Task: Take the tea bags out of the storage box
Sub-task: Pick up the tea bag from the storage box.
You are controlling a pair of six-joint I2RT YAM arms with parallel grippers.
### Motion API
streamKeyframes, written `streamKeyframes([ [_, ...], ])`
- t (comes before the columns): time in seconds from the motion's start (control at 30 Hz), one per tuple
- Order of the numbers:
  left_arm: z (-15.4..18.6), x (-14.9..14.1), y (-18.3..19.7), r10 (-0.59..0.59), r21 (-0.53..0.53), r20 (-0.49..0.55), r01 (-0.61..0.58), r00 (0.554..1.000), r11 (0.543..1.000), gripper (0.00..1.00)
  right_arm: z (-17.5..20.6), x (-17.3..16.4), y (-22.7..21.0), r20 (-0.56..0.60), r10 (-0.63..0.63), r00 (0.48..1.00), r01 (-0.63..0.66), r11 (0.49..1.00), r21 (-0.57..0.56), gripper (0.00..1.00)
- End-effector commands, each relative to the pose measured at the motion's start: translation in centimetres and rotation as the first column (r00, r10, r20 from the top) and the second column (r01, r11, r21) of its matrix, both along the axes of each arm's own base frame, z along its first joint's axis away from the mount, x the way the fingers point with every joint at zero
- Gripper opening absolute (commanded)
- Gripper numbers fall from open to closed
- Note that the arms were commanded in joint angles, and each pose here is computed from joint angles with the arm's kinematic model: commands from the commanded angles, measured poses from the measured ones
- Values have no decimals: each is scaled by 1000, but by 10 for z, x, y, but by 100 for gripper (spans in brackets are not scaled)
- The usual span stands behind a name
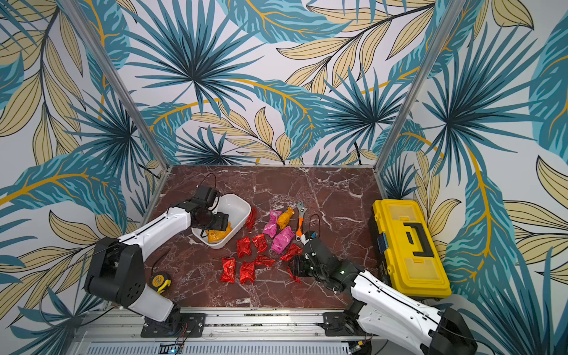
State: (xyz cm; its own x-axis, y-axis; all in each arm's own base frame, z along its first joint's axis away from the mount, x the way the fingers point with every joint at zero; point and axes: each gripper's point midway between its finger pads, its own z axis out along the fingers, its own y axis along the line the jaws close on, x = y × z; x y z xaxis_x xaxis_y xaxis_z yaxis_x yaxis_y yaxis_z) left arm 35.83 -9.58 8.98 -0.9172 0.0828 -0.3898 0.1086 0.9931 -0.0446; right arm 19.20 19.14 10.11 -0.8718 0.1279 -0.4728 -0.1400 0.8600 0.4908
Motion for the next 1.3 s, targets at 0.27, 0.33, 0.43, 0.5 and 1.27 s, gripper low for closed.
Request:
streamKeyframes([
  [0.27,-43,-6,-11,-139,-3,-226,141,964,990,66,6,5,-3,30,-5,1000,6,999,-35,58],
  [0.33,-46,-6,-9,-134,6,-235,139,963,990,57,6,6,-4,35,-7,999,8,999,-35,58],
  [0.43,-43,-4,-7,-130,24,-225,139,966,990,41,8,6,-3,41,-7,999,8,999,-33,58],
  [0.5,-39,-2,-6,-128,28,-213,137,969,990,31,8,6,-3,42,-7,999,8,999,-33,58],
  [1.27,137,-6,-71,133,-580,231,26,964,814,8,62,28,43,108,48,993,-63,988,141,62],
])
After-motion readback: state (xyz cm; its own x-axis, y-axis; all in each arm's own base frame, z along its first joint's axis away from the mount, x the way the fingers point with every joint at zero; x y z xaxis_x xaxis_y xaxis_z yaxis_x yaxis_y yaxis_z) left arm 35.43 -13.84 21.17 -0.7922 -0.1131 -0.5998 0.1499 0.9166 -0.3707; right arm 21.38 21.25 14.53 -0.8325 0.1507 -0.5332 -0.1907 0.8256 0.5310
